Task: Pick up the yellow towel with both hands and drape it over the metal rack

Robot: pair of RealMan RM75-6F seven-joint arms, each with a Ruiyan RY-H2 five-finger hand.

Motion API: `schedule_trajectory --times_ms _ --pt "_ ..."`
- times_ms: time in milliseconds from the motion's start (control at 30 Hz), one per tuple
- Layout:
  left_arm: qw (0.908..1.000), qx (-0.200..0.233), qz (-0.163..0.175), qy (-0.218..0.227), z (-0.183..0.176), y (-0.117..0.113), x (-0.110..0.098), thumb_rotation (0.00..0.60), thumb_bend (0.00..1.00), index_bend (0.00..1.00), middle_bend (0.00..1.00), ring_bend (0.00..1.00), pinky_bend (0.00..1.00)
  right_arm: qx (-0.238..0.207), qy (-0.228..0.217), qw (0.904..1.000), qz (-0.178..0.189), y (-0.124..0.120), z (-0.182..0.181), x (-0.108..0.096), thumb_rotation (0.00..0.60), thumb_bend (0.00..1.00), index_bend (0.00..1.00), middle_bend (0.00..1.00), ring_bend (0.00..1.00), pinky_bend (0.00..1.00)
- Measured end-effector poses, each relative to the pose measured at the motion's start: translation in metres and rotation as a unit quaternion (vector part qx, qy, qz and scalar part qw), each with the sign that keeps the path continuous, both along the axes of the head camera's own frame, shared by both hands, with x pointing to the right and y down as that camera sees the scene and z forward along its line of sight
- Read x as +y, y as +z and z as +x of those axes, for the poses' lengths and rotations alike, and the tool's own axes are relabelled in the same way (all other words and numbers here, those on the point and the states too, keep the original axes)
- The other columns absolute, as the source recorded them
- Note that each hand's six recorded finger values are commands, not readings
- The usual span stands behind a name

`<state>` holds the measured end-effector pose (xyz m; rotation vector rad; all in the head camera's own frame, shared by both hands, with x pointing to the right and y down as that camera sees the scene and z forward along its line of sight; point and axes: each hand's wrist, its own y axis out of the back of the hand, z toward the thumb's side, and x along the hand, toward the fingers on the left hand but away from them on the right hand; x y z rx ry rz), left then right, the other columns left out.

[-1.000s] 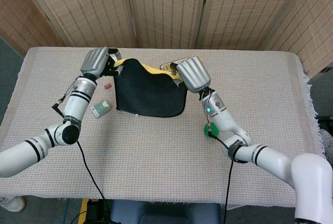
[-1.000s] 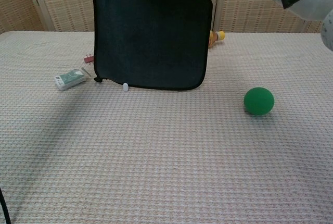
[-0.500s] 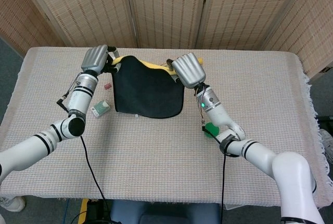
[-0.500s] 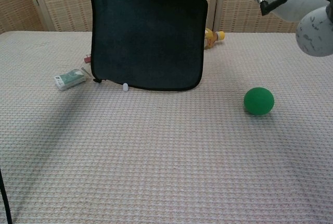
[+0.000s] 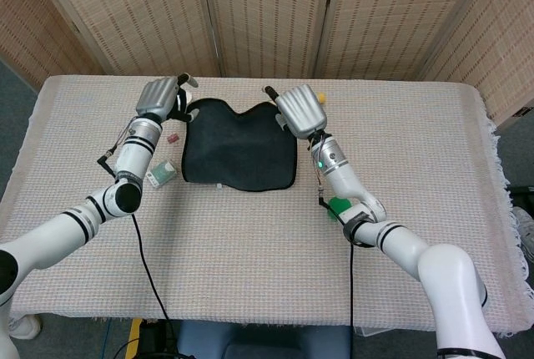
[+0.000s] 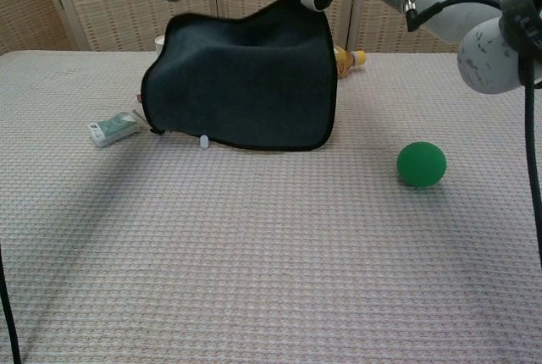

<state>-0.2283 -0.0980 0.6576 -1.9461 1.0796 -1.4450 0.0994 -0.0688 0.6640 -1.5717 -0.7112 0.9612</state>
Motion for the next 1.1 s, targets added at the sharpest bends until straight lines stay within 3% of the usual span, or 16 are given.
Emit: schedule_trajectory --times_ms 133,267,633,733,867,1100 --pt "1.0 0.002 -0.005 0.003 0.003 0.001 0.002 0.6 0.26 0.09 0.29 0.27 0.64 0.001 0.005 1.0 -0.001 -0.001 0.005 -0.001 0.6 0.19 0.0 0.85 1.0 1.0" --pt "1.0 0.007 -0.004 0.0 0.002 0.0 0.003 0.6 0.24 0.05 0.23 0.17 0.46 -0.003 0.009 0.9999 0.002 -0.004 0.012 -0.001 0.6 0.17 0.0 0.83 1.0 1.0" --pt "0.999 0.039 0.001 -0.021 -0.018 -0.008 0.025 0.6 0.24 0.08 0.23 0.16 0.42 -0.029 0.01 0.9994 -0.016 -0.019 0.045 0.015 0.6 0.17 0.01 0.72 0.89 0.97" --pt "0.9991 0.035 0.008 -0.023 -0.029 -0.012 0.035 0.6 0.24 0.1 0.23 0.16 0.41 -0.034 0.006 0.999 -0.028 -0.025 0.057 0.027 0.6 0.21 0.12 0.66 0.82 0.92" --pt "0.9994 0.006 0.031 -0.015 -0.045 -0.02 0.05 0.6 0.24 0.11 0.23 0.16 0.41 -0.039 0.0 0.998 -0.049 -0.036 0.078 0.049 0.6 0.25 0.17 0.55 0.66 0.78" --pt "0.9978 -0.01 0.065 -0.014 -0.074 -0.042 0.102 0.6 0.24 0.15 0.23 0.16 0.39 -0.031 0.013 0.9953 -0.091 -0.057 0.136 0.099 0.6 0.26 0.22 0.41 0.35 0.5"
